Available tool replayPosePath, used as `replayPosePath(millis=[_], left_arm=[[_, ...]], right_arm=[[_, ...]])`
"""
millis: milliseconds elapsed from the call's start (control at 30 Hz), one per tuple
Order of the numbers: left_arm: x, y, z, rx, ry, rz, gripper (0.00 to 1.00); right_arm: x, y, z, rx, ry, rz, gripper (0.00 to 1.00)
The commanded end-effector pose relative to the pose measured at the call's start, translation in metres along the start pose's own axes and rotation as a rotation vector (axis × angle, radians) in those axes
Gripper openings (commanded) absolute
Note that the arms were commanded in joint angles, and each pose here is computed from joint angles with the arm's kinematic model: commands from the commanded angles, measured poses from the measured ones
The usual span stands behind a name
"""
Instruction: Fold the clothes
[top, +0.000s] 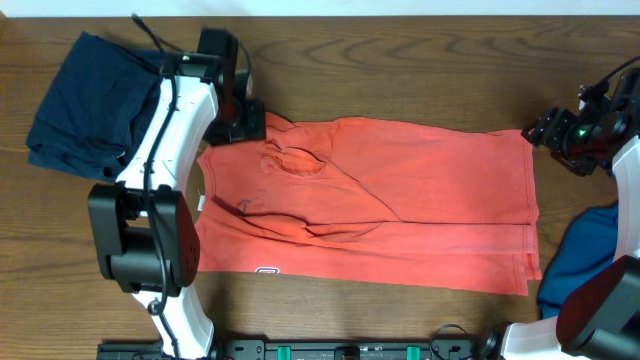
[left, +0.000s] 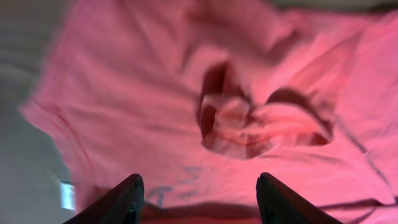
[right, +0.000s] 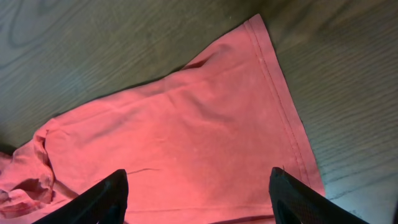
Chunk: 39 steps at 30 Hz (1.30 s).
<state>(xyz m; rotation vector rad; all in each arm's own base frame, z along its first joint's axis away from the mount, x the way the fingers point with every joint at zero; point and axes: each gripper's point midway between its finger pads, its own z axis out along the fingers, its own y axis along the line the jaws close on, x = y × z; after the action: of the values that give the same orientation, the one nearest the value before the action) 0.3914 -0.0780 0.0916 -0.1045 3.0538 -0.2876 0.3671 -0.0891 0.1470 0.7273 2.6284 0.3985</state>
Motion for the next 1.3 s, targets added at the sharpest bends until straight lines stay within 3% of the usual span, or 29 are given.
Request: replayPosePath(millis=[0,233,667,767,900,967,1267], left_arm=[[0.027,0.0,0.029,0.016,0.117,-0.086,0.6],[0.035,0.006,0.052,0.013,0.125,-0.13,0.49],[0.024,0.006,0.089,0.044,0.013,-0.086,0.46],[0.019,0.005,0.089,0.05,-0.008,-0.082,0.36],[0.02,0.005,0.089,0.05,-0.004,-0.083,0.13],[0.021,0.004,0.086,0.052,-0.001,-0.084,0.06],[0.01,0.004,0.054,0.026,-0.091,-0.064,0.06]], right_arm=[[0.004,0.002,0.002,0.0,0.015,-0.022,0.71],[0.004,0.002,0.002,0.0,0.015,-0.021,0.71],[0.005,0.002,0.002,0.0,0.019,-0.02,0.72],[0.006,0.002,0.002,0.002,0.025,-0.018,0.72],[0.008,0.001,0.002,0.004,0.032,-0.016,0.72],[0.008,0.001,0.002,0.003,0.032,-0.016,0.72],[0.008,0.001,0.002,0.003,0.032,-0.015,0.72]])
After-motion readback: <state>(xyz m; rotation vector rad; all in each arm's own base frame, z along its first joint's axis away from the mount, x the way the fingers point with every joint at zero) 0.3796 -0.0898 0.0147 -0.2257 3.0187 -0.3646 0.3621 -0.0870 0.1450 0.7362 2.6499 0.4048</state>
